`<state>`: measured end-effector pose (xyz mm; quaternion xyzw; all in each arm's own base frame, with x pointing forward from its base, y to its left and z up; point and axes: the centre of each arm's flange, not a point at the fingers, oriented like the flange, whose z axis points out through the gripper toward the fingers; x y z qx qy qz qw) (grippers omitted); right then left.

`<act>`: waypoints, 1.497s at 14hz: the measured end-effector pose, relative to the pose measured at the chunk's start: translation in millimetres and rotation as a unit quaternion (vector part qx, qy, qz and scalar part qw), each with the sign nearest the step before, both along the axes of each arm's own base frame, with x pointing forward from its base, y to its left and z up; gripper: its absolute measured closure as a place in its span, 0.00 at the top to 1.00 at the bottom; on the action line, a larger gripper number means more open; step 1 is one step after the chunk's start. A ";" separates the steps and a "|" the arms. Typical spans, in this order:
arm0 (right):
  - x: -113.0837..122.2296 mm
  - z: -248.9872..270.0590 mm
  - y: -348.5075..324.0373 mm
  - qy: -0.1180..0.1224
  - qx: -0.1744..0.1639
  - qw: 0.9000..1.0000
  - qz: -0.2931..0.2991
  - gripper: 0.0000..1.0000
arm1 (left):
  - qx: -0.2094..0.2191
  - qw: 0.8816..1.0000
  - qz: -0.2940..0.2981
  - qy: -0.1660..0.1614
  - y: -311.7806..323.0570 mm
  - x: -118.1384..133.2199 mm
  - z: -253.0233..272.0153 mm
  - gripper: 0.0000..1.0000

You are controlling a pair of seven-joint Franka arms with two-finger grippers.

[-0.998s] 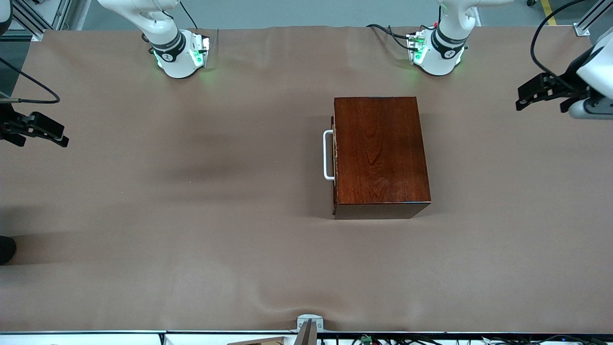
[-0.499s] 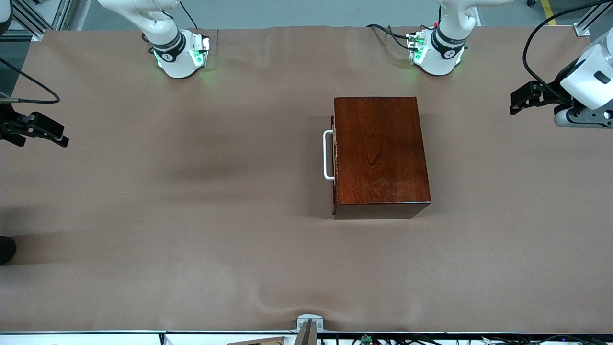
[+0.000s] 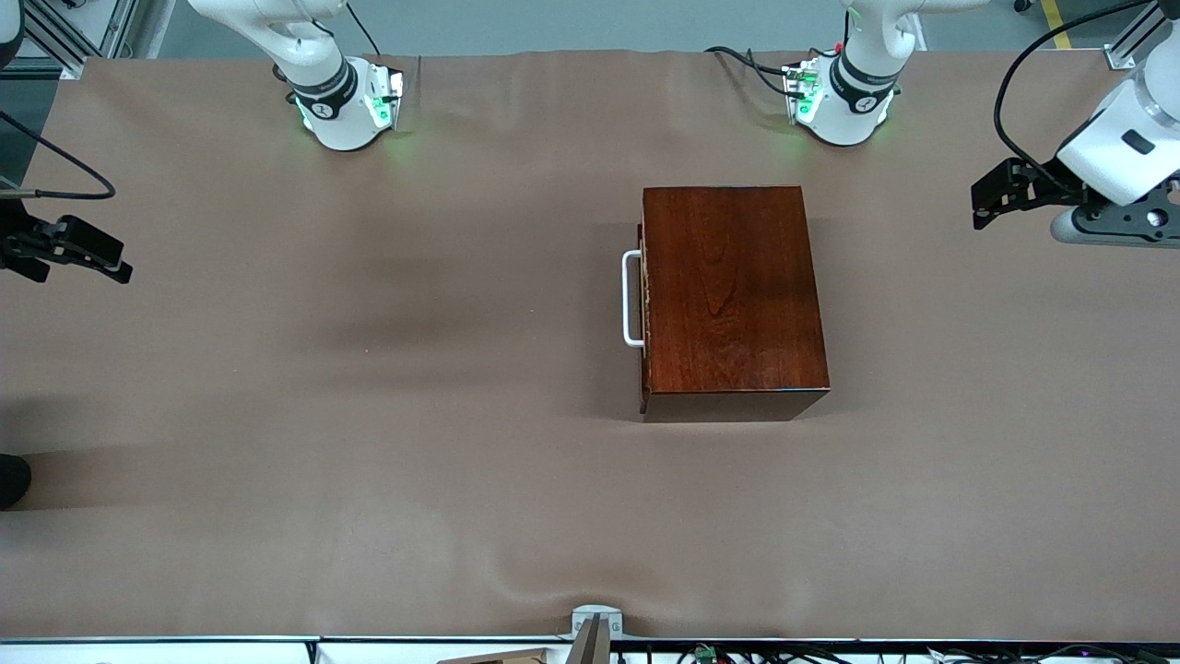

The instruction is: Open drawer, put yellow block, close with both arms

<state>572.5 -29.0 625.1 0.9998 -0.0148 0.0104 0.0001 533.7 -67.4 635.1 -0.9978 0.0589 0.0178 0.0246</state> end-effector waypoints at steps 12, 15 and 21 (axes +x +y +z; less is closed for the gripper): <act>0.0 0.0 0.0 0.000 0.000 1.000 0.000 1.00 | -0.001 1.000 0.001 0.003 1.3 -1.1 -0.3 1.00; 0.0 0.0 0.0 0.000 0.000 1.000 0.000 1.00 | 0.000 1.000 0.002 0.005 1.4 -1.4 -0.8 1.00; 0.0 0.0 0.0 0.000 0.000 1.000 0.000 1.00 | 0.000 1.000 0.002 0.012 1.6 -2.9 -2.1 1.00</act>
